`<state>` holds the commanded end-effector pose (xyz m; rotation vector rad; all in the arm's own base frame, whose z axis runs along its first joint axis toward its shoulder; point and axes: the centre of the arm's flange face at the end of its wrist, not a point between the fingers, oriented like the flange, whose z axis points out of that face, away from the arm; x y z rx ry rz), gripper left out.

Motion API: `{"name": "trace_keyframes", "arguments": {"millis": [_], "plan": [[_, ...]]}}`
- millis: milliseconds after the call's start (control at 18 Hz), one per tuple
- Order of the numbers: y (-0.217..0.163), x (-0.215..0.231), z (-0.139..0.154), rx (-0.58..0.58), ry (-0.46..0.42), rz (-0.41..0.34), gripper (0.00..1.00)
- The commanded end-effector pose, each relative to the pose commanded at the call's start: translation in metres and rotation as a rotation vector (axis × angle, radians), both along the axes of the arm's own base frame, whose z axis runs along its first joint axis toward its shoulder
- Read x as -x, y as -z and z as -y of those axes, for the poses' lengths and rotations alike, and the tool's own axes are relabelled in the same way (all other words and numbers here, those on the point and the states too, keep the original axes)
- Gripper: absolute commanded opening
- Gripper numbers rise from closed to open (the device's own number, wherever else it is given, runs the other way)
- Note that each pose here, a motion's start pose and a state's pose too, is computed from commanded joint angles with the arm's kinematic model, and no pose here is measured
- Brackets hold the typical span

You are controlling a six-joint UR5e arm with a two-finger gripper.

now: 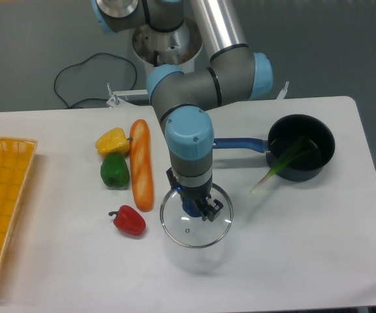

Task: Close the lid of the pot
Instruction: 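Lift the clear glass lid by its knob with the gripper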

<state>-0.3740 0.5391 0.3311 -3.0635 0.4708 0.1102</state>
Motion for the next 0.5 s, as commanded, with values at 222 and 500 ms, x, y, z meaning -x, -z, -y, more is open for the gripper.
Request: {"name": "trace_keyframes", "arguments": {"millis": [222,500], "plan": [[-0.01,0.001,-0.001,-0.013,-0.019,-0.005,0.45],[-0.035,-0.004,0.002,-0.045,-0.031,-0.012,0.45]]}}
